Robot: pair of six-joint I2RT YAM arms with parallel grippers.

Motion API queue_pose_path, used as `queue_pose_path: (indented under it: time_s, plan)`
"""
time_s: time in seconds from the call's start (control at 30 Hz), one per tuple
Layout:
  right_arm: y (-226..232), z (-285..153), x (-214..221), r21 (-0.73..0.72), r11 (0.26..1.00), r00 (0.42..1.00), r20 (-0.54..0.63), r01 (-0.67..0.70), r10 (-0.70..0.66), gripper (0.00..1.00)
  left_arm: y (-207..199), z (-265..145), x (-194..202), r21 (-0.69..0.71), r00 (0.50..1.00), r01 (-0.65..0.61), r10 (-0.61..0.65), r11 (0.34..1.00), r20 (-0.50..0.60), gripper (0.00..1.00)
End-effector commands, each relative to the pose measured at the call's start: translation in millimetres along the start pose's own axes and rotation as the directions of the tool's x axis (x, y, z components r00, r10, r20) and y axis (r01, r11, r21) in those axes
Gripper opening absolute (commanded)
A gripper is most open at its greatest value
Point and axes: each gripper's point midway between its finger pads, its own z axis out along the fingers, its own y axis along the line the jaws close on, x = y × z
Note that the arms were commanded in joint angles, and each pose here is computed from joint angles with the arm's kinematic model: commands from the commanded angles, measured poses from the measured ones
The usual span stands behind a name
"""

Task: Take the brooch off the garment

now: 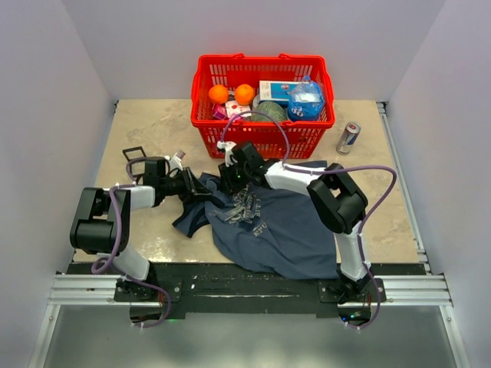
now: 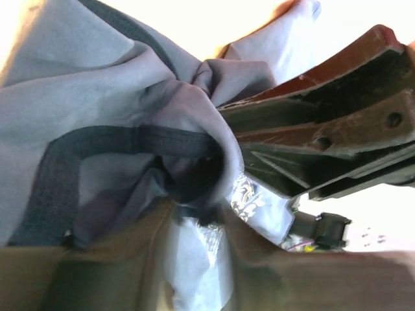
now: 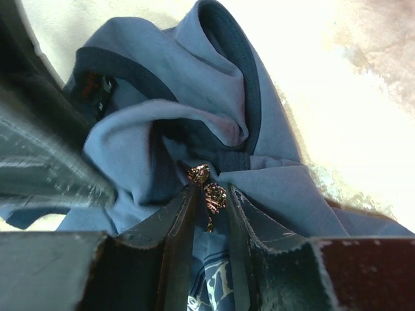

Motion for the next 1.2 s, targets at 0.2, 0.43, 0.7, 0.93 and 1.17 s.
queue_pose_path:
  time_s: [0.2, 0.43, 0.7, 0.93, 1.17]
  plan:
    - [10, -18, -19, -0.061, 0.991, 0.990, 0.072, -0.121, 0.125, 0.30, 2, -3, -4, -0.017, 0.996, -0.084, 0.084, 0.996, 0.006, 0.00]
    - [2, -19, -24, -0.044, 0.991, 0.988, 0.082, -0.128, 0.131, 0.29, -1, -12, -1, -0.021, 0.992, -0.127, 0.127, 0.992, -0.018, 0.00]
    - [-4, -16, -14, -0.027, 0.992, 0.991, 0.053, -0.120, 0.122, 0.28, 4, -18, 0, -0.047, 0.992, -0.123, 0.123, 0.991, -0.011, 0.00]
    - [4, -12, 0, -0.080, 0.988, 0.991, 0.013, -0.135, 0.137, 0.34, 4, -23, 1, -0.040, 0.993, -0.118, 0.118, 0.992, 0.004, 0.00]
    - [16, -10, -1, -0.156, 0.979, 0.991, 0.010, -0.133, 0.136, 0.11, 0, -23, 1, -0.016, 0.992, -0.125, 0.125, 0.992, 0.010, 0.00]
